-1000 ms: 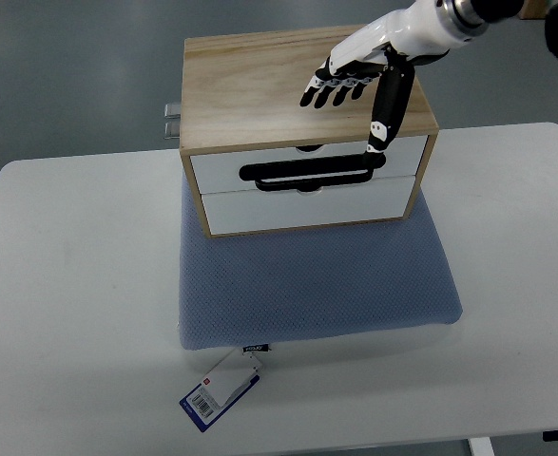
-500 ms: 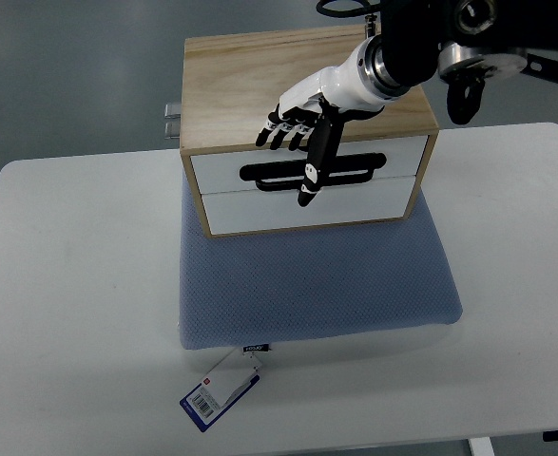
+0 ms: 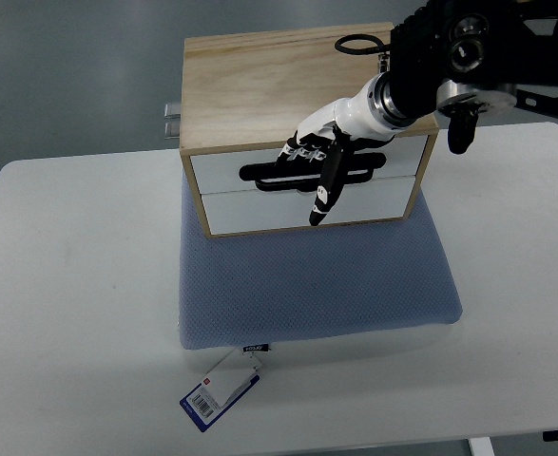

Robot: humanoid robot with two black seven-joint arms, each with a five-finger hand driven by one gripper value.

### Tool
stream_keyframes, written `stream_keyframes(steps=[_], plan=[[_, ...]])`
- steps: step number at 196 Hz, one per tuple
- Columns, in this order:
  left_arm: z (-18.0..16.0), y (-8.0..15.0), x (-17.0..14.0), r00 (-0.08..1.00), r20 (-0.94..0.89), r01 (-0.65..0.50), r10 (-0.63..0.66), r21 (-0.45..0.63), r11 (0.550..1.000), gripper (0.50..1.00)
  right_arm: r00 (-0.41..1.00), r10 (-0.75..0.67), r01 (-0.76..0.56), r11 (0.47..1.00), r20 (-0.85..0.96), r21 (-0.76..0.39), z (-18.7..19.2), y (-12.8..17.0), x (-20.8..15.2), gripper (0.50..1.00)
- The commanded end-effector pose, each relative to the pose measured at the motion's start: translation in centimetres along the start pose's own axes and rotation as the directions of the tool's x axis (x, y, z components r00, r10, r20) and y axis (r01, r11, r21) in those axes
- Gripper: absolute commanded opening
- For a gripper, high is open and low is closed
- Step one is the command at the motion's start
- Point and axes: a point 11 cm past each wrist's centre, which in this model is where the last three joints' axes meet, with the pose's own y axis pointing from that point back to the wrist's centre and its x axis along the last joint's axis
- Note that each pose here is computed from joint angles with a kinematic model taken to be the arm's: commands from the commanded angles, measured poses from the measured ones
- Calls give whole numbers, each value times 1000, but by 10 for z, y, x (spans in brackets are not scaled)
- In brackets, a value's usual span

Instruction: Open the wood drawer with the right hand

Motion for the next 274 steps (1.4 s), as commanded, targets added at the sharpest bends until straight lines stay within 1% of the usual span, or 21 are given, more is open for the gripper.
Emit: stream_keyframes(steps=[1,24,57,95,96,117,132,147,148,180,200,247,248,257,274], plan=[[0,0,0,1000,0,1,-1,0,1000,1000,1000,1,-1,1000,-9,-12,5,-4,-2,928],[0,0,0,1000,3,-1,1,1,1000,1000,998,13,-16,999,-54,-43,16,-12,-3,928],[0,0,1,1000,3,-1,1,1,1000,1000,998,15,-19,998,-69,-57,22,-15,-4,928],[-1,0,1,1000,4,-1,1,2,1000,1000,996,-25,19,997,-83,-69,28,-18,-11,932],[-1,0,1,1000,4,-4,4,2,1000,1000,995,-44,37,997,-92,-71,29,-18,-12,932],[-1,0,1,1000,4,-4,4,2,1000,1000,988,-101,93,993,-119,-71,31,-14,-17,934],[-1,0,2,1000,2,-4,4,2,1000,1000,978,-154,144,987,-143,-75,35,-8,-20,934],[-1,0,2,1000,4,-6,6,2,1000,1000,975,-164,154,985,-150,-76,35,-7,-21,934],[-1,0,2,1000,4,-4,4,2,1000,1000,967,-190,179,981,-167,-78,37,-3,-24,934],[-1,0,2,1000,7,-6,6,3,1000,1000,947,-255,250,967,-197,-52,37,14,-39,934],[-1,0,2,1000,5,-6,6,3,1000,1000,944,-256,252,967,-206,-46,40,25,-42,934],[-1,0,1,1000,7,-4,4,3,1000,1000,947,-263,262,965,-184,-30,48,38,-48,934],[-1,0,1,1000,7,-4,4,3,1000,1000,947,-268,269,963,-177,-17,47,42,-50,934],[-1,0,1,1000,7,-4,4,3,1000,1000,948,-267,271,963,-171,-3,46,46,-51,934],[-1,0,1,1000,7,-4,4,3,1000,1000,955,-240,247,969,-175,21,39,59,-44,934]])
